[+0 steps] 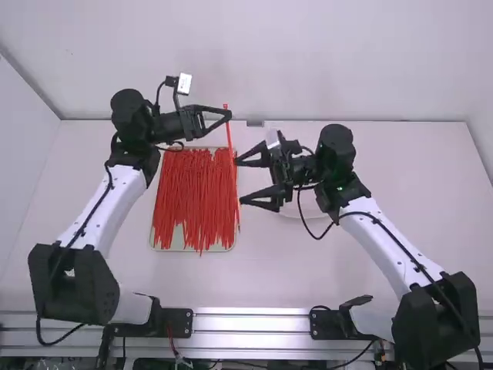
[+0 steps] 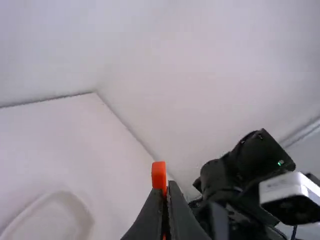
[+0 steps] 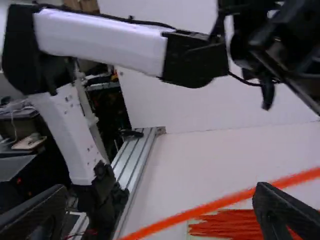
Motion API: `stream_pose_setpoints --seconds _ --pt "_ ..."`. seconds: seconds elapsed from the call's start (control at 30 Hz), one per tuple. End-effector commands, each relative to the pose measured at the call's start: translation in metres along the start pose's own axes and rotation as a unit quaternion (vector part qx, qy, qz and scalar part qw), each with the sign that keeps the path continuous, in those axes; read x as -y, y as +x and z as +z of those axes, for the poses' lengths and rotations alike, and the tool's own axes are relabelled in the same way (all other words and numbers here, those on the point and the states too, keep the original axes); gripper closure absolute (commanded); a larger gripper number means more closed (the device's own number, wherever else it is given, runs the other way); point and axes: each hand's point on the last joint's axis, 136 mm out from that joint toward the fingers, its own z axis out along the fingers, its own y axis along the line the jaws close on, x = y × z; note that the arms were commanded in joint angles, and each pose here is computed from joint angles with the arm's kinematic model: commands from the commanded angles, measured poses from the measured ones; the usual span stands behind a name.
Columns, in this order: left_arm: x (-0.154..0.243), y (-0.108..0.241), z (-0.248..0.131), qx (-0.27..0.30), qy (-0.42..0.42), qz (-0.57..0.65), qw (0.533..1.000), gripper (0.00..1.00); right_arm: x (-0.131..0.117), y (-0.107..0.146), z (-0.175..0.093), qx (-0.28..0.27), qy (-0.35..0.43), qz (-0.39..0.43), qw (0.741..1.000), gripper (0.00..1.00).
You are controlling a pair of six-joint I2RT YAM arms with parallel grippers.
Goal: Fasten the cable tie
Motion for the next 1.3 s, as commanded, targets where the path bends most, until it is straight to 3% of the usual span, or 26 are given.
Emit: stream_pose_setpoints --seconds 0.0,0.13,0.53,0.87,1.13,1.27 --pt "-0.005 -0.006 -0.001 -0.002 0.001 -0.028 1.0 0.99 -0.005 -0.008 -0.005 -0.001 -0.017 -0.024 1.0 0.02" --pt "-0.024 -0.005 0.004 -0.015 -0.001 -0.065 0.998 0.99 -0.002 -0.004 -0.009 -0.002 -0.01 -0.022 1.0 0.02" --pt "-0.097 0.005 0.012 -0.039 -0.047 -0.231 0.971 0.99 -0.02 0.002 -0.006 0.004 -0.062 -0.202 0.977 0.02" --pt "-0.081 0.02 0.014 -0.087 -0.008 -0.31 0.947 0.98 -0.018 0.002 -0.008 0.011 -0.057 -0.315 0.947 0.02" --pt "-0.076 0.026 0.013 -0.107 -0.003 -0.394 0.913 0.98 -0.018 0.002 -0.008 0.017 -0.056 -0.419 0.906 0.02" --pt "-0.079 0.026 0.013 -0.099 -0.013 -0.435 0.895 0.98 -0.018 0.009 -0.008 0.024 -0.054 -0.53 0.846 0.02"
